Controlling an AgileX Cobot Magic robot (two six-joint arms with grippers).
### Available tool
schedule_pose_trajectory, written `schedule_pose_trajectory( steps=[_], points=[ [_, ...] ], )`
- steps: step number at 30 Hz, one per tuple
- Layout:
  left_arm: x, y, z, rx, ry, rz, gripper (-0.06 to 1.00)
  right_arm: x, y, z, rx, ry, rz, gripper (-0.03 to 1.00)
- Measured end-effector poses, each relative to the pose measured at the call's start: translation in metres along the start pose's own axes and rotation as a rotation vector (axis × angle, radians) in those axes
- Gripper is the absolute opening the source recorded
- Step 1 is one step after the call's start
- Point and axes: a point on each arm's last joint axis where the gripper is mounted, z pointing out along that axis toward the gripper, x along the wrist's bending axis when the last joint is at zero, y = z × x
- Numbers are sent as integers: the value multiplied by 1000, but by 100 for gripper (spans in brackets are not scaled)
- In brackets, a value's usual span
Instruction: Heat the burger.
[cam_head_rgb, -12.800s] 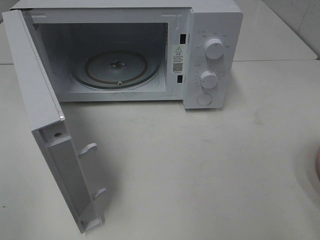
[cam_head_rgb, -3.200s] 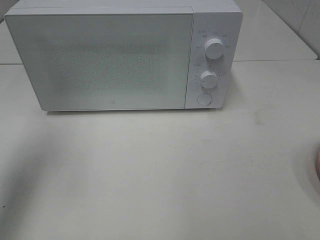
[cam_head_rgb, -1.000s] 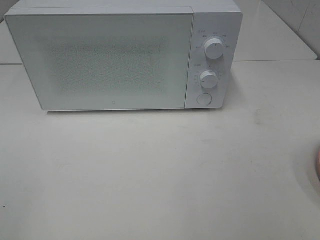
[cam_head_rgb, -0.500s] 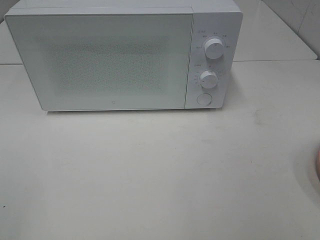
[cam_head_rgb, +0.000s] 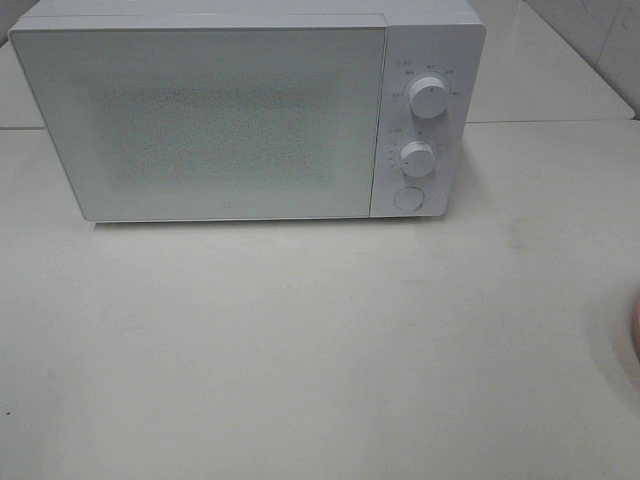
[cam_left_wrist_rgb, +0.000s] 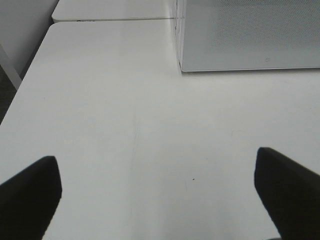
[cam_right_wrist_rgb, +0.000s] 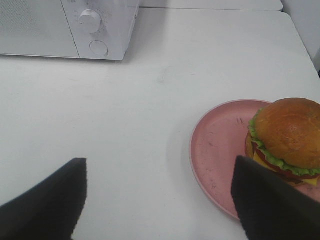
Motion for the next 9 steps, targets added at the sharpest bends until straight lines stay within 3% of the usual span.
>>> schedule_pose_trajectory(
  steps=[9],
  points=[
    [0, 0, 0, 0, 0, 0, 99, 0, 0, 0, 0, 0, 0, 76]
  ],
)
